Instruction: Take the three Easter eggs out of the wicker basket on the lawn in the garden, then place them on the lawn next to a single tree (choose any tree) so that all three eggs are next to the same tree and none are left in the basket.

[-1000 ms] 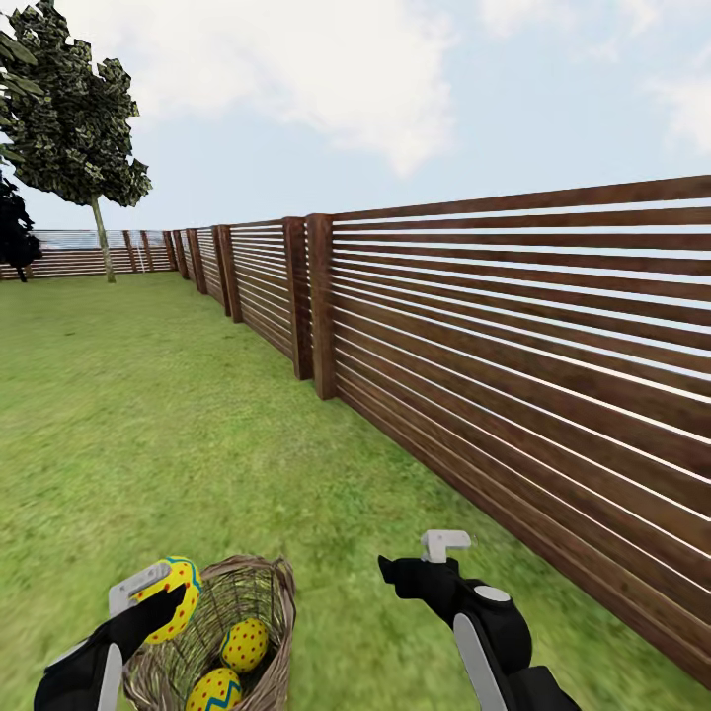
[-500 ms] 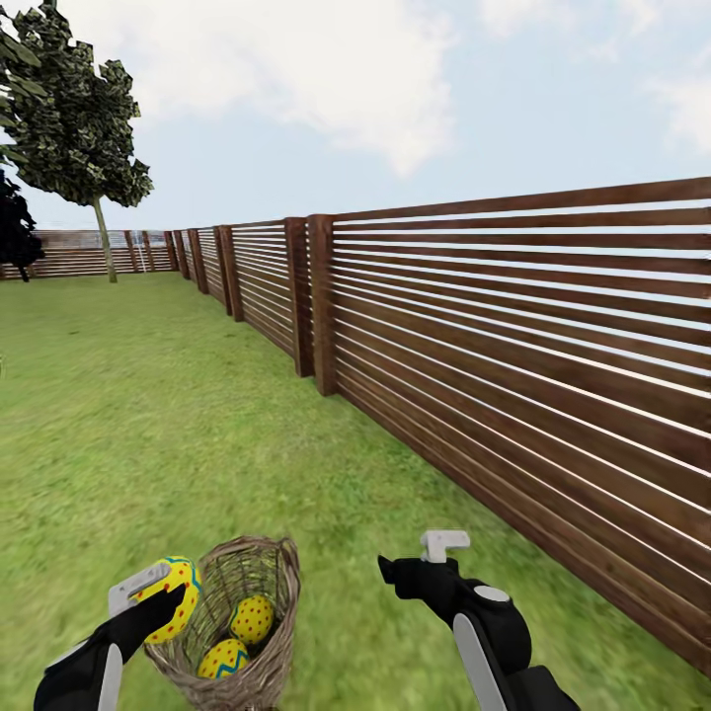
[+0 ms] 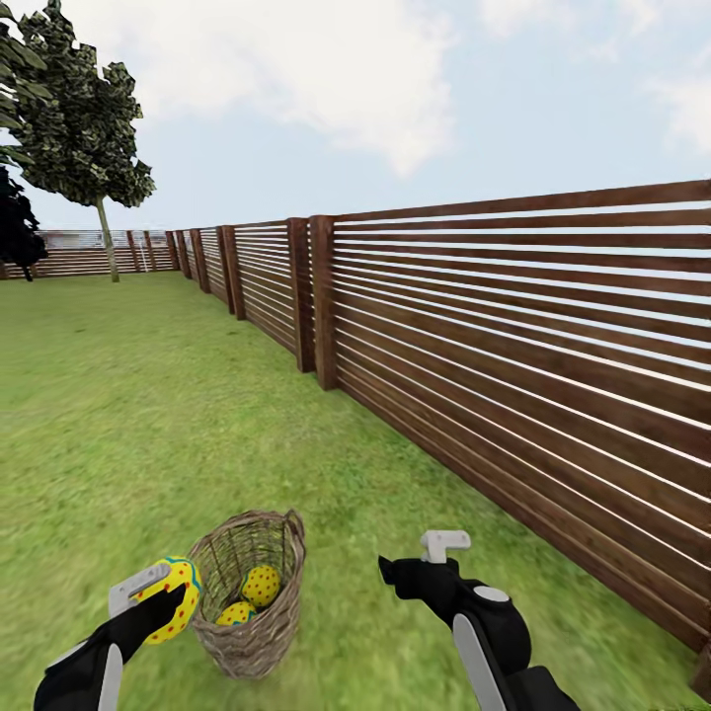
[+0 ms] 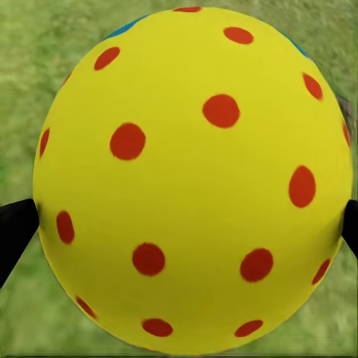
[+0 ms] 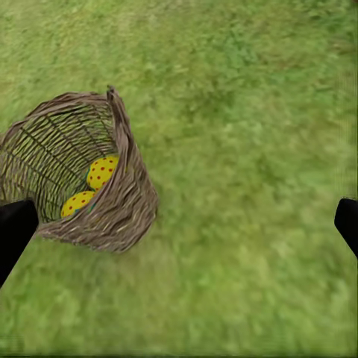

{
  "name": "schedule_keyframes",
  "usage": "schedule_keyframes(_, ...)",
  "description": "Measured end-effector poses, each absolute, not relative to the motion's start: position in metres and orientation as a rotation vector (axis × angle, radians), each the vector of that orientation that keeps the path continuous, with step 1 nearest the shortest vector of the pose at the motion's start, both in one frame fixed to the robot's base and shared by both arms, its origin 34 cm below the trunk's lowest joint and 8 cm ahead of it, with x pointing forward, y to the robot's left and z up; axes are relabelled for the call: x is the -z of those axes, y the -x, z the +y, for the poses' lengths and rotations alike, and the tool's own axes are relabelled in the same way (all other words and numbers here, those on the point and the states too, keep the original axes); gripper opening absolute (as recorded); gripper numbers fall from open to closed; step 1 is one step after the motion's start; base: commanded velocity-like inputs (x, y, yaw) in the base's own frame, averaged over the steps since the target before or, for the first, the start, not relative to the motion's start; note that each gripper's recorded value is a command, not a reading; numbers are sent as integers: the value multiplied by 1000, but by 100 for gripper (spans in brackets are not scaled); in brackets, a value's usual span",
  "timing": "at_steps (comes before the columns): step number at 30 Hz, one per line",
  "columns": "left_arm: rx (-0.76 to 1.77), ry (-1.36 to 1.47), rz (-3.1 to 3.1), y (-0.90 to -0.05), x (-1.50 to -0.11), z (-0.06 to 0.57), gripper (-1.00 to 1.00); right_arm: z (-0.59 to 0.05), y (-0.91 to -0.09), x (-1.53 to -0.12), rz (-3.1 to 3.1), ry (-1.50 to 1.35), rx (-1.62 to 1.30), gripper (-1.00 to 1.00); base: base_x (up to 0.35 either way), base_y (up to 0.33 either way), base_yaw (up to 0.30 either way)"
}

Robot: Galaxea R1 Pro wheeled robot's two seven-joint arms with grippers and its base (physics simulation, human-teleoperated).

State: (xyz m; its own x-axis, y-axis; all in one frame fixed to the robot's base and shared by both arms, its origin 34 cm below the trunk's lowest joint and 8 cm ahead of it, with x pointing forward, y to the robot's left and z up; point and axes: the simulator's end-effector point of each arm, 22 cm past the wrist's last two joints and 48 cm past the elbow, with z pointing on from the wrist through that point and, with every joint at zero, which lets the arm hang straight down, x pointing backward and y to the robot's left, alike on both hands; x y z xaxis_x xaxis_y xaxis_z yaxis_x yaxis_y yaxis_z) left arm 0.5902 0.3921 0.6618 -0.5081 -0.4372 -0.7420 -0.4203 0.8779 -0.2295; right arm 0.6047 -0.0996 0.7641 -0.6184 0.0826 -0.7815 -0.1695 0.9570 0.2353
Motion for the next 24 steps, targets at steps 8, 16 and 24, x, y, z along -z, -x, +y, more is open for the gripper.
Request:
schedule_keyframes(8, 25, 615, 2187, -587, -651, 389, -100, -99, -604, -758, 2223, 62, -357, 100, -130, 0, 17)
schedule_keyframes(16, 17, 597, 2156, -588, -639, 385, -100, -98, -603, -758, 2224, 64, -362, 100, -270, 0, 257)
schedule_keyframes(24, 11, 588, 2133, -587, -632, 382, -100, -91, -601, -756, 2230, 85, -361, 100, -163, 7, 290)
